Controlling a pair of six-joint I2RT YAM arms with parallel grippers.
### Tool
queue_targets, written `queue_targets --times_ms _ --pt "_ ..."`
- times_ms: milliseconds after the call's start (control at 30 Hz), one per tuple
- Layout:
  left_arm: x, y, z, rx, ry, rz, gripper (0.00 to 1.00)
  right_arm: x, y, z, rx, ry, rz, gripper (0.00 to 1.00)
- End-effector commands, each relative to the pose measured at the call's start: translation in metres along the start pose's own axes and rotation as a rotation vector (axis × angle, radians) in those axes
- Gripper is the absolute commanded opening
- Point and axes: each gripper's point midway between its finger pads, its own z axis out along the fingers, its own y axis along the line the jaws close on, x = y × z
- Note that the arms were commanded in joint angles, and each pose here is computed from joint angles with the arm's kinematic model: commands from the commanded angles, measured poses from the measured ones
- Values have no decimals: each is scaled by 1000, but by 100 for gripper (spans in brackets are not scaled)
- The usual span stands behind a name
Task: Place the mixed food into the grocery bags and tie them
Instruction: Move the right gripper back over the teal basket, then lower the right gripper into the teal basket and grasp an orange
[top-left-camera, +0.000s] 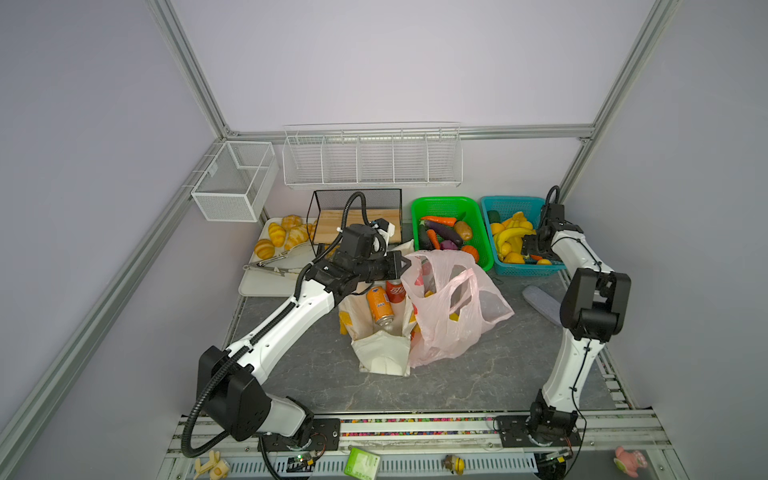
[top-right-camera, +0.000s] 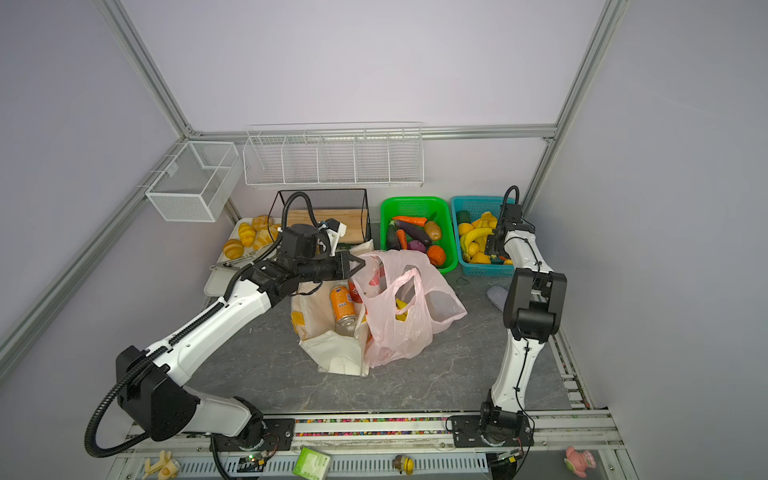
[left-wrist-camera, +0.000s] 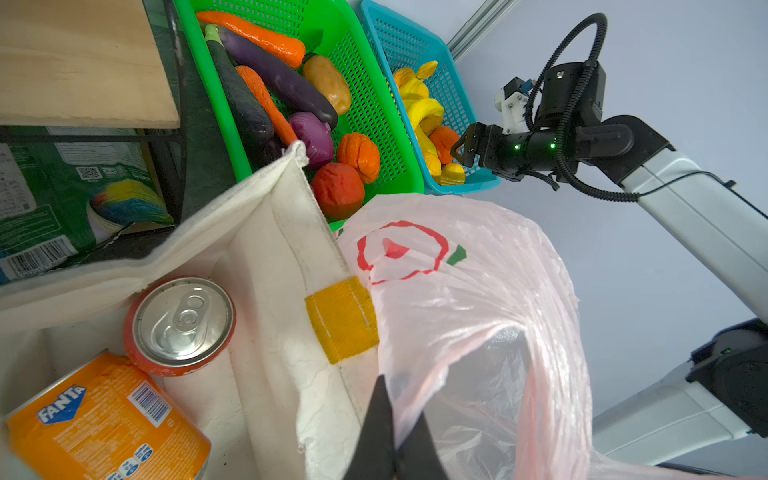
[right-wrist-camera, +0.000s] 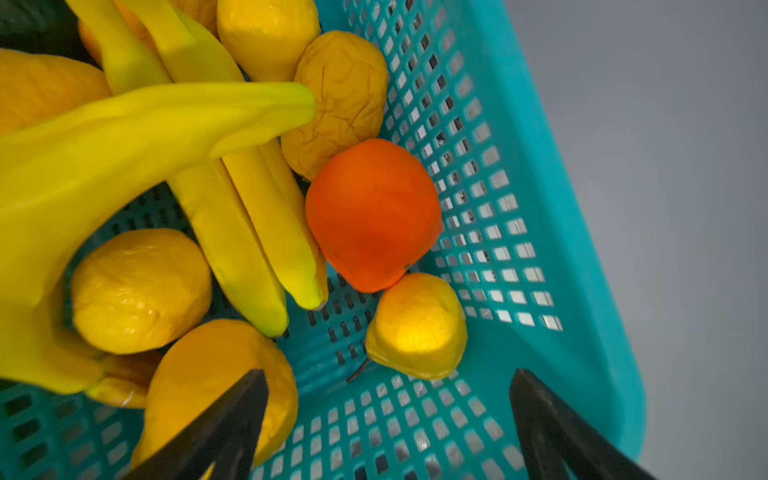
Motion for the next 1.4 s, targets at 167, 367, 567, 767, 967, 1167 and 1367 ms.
queue_targets --times_ms 167,367,567,767,967,1167,1367 --pt "-4 -2 3 7 -9 2 0 -8 3 35 1 41 -7 93" --pt "-4 -2 3 5 -6 2 0 -10 5 53 7 57 -8 90" --pt "-5 -2 3 2 -10 2 0 -10 5 66 -3 70 -2 88" --pt "-5 -2 3 1 -9 1 0 -10 7 69 -34 77 -4 73" --pt "-5 -3 2 4 -10 0 0 -25 7 41 -80 21 11 56" --pt "-5 -4 1 7 -9 -1 0 -44 1 -3 -104 -68 30 49" --pt "-4 -4 2 11 -8 1 0 -46 -2 -44 -157 -130 69 44"
